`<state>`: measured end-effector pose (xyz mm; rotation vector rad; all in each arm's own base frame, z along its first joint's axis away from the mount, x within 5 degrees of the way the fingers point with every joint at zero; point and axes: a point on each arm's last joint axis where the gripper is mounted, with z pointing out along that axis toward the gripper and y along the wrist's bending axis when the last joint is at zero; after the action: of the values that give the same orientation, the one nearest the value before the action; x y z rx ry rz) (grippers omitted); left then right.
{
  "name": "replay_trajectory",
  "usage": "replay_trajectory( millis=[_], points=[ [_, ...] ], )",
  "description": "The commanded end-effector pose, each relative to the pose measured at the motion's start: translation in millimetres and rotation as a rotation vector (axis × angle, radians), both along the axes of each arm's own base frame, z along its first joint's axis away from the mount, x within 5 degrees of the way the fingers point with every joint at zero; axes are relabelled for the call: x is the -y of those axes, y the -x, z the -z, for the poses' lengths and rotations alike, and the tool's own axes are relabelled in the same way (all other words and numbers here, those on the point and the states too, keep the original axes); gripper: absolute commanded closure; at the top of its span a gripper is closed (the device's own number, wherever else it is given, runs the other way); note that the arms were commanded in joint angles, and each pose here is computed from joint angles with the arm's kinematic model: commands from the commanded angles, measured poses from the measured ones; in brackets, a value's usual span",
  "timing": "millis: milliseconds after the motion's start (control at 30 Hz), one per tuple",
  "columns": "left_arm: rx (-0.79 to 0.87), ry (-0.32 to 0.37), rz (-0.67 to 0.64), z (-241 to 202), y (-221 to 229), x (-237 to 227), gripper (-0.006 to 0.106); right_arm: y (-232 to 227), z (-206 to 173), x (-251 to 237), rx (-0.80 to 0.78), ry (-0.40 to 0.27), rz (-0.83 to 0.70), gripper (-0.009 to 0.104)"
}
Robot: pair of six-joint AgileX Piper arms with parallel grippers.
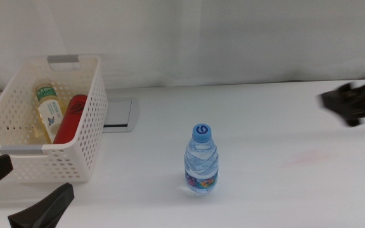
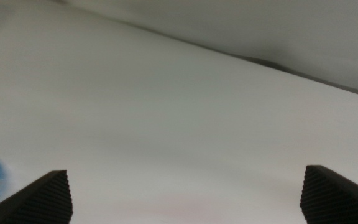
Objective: Use arms to grab the bottles and put them into the dustbin to the left of the table.
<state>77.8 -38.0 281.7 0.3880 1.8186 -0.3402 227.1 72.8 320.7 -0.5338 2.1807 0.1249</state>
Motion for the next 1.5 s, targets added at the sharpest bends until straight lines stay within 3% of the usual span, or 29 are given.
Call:
replay_trajectory(
  millis=[0,200,267,300,367,433,467,633,733,800,867,967,1467],
  points=[
    [0.009,0.022,0.005,-1,1,1,0.013,10,-12,20,0.022,0.033,0.051,-0.008],
    [0.009,0.022,0.005,-1,1,1,0.013,51,-33,34,0.041,0.041,0.065,-0.007],
    [0.009,0.022,0.005,-1,1,1,0.013,63,-37,39,0.040,0.032,0.100,0.001],
    [0.009,0.022,0.005,-1,1,1,0.013,69,-38,42,0.041,0.040,0.123,0.011],
    [0.007,0.021,0.005,0,1,1,0.013,81,-38,48,0.056,0.036,0.170,0.043],
    [0.003,0.019,0.005,0,1,1,0.013,95,-35,51,0.074,0.031,0.178,0.091],
    [0.003,0.019,0.005,0,1,1,0.013,99,-33,51,0.078,0.002,0.185,0.097],
    [0.014,0.027,0.004,-1,0,1,0.013,128,-15,54,0.238,-0.179,0.229,0.098],
    [0.007,0.035,0.003,1,-1,2,0.017,141,4,57,0.357,-0.219,0.231,0.098],
    [-0.031,0.089,0.004,5,-2,4,0.019,147,17,58,0.384,-0.241,0.231,0.098],
    [-0.062,0.119,0.010,10,-4,7,0.021,150,29,58,0.400,-0.245,0.228,0.098],
    [-0.060,0.067,0.028,22,-7,9,0.025,155,39,59,0.441,-0.262,0.226,0.098],
    [-0.032,0.008,0.017,61,-25,16,0.027,159,51,60,0.475,-0.281,0.223,0.098]
  ],
)
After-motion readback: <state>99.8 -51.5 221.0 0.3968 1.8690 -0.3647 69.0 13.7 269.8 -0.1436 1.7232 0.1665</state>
